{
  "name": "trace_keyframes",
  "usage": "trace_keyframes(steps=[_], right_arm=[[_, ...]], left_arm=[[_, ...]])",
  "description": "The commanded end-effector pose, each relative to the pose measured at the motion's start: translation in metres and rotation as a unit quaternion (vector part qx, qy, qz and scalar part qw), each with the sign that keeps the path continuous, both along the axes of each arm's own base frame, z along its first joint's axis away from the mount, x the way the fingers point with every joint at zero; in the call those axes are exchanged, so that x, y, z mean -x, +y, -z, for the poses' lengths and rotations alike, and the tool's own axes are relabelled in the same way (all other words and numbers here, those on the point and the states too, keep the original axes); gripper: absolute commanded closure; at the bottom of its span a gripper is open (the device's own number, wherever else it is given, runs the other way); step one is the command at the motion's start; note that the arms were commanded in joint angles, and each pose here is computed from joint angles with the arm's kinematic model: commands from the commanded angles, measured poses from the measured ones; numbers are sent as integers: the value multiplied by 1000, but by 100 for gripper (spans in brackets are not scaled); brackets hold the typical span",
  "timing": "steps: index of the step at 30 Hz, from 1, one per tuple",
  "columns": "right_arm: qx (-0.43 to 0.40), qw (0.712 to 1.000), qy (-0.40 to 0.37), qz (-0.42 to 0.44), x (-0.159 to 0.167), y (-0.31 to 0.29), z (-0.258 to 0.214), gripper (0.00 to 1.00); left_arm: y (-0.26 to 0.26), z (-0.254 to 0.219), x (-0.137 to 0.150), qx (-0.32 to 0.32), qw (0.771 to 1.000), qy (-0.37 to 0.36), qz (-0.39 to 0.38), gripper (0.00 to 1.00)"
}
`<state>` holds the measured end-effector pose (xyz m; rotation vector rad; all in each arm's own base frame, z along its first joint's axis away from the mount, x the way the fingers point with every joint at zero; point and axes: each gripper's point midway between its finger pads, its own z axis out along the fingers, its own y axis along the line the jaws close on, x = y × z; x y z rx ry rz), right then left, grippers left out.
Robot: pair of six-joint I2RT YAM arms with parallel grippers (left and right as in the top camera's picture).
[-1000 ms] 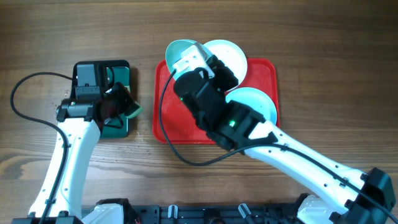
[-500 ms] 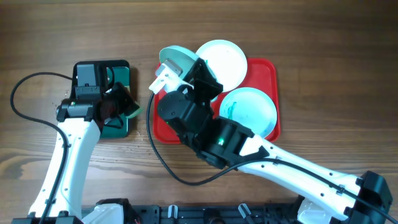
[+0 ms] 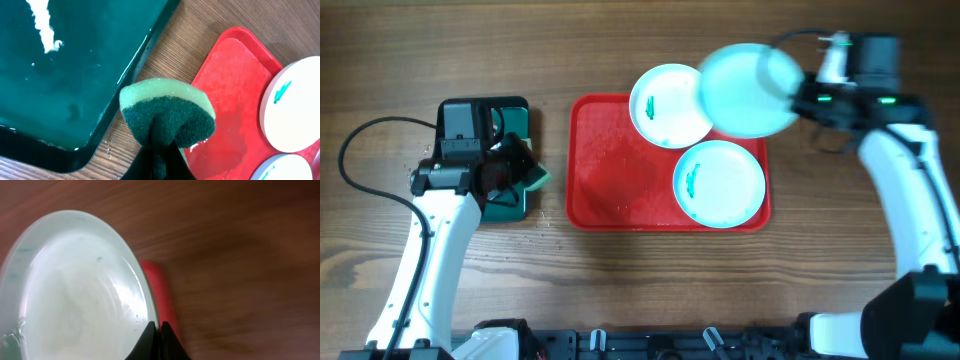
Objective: Clean dirty plates on tray and stack at the side
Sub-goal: 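Lift the cleaned plate with the right gripper and place it right of the tray, then bring the sponge to the next plate and grasp its rim with the right gripper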
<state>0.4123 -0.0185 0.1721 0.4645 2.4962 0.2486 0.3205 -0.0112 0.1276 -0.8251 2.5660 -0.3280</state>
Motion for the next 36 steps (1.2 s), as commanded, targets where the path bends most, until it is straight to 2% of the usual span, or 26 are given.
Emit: trace_keyframes(steps=[1,5,10,15,16,20,22,23,25,26,28,30,34,36], right_arm=[[-14,995,38,86,6,-60,27,96],[28,979,106,170,20,-124,78,96],[20,969,176,171,28,-133,138,96],[24,973,157,165,24,-133,125,57],[21,975,147,163,23,-131,117,56],[-9,991,67,115,-2,-98,70,55],[-31,998,24,53,-17,-62,48,54],[-43,999,-2,3,-28,-35,38,51],[-45,995,-40,-80,-46,23,27,38],[-38,992,-50,-109,-50,44,26,37],[-1,985,-65,-159,-62,86,35,30],[40,984,-59,-161,-69,105,55,15],[67,983,-31,-171,-76,132,108,14],[63,986,-6,-156,-76,131,137,18]], left_arm=[[-6,-1,0,8,1000,-3,9,96],[-7,-1,0,7,1000,-2,10,96],[-7,-2,-3,7,1000,-9,11,96],[-7,-3,-4,7,1000,-11,11,96],[-7,-3,-4,8,1000,-12,11,96],[-15,-5,-7,18,999,-20,25,96],[-23,-7,-10,18,999,-28,36,96],[-29,-8,-11,18,998,-32,45,96],[-49,-11,-13,17,996,-44,78,96],[-56,-12,-13,14,994,-49,96,96],[-71,-11,-12,9,992,-50,120,96],[-80,-4,-10,7,990,-40,134,96],[-86,14,-9,6,990,-12,142,96],[-86,20,-9,5,990,-3,142,96]])
